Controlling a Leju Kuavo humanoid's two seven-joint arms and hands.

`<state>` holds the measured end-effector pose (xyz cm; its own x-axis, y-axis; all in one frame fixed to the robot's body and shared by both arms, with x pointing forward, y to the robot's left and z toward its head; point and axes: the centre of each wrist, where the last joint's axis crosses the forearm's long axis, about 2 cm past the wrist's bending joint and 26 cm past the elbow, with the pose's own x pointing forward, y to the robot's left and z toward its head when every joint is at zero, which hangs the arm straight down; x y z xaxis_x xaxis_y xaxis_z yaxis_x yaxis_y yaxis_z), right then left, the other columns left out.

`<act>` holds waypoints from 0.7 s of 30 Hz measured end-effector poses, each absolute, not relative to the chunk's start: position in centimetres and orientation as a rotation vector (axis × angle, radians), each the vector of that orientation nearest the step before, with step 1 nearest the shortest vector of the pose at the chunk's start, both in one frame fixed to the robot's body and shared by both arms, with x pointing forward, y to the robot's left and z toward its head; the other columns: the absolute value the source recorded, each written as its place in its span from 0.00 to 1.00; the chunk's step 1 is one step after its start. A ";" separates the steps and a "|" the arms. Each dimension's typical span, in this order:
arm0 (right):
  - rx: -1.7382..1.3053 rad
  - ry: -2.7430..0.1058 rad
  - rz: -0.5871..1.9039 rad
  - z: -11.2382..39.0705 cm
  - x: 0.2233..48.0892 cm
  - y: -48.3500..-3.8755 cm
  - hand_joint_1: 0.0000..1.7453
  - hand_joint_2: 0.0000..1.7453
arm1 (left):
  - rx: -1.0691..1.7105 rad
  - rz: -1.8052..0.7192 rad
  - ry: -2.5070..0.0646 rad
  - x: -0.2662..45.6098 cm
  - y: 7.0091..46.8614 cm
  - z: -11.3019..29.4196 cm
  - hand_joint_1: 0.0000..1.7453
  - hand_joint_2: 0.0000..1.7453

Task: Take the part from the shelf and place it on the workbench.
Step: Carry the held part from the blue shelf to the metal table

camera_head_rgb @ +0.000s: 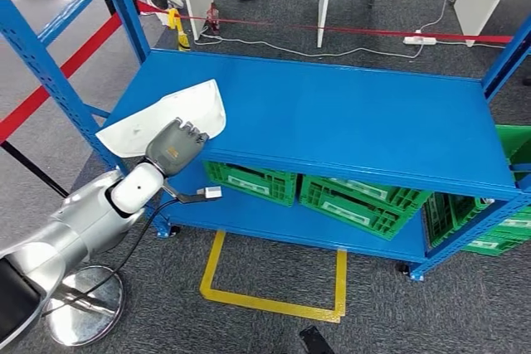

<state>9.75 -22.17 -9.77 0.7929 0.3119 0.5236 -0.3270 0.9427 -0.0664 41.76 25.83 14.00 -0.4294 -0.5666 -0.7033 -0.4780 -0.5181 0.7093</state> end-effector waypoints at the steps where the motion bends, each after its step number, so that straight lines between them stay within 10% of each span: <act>1: 0.030 -0.557 0.339 -9.8 9.6 -22.2 0.00 0.00 | 1.641 -2.122 -1.509 41.7 25.8 14.0 1.00 1.00; 21: 0.033 -0.572 0.315 -9.8 9.8 -22.4 0.00 0.00 | 1.629 -2.135 -1.489 41.1 26.9 13.1 1.00 1.00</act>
<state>9.76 -22.37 -9.80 0.7940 0.2842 0.5374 -0.3023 0.9515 -0.0566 41.14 26.86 13.07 -0.4353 -0.5635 -0.7021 -0.4643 -0.5276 0.7113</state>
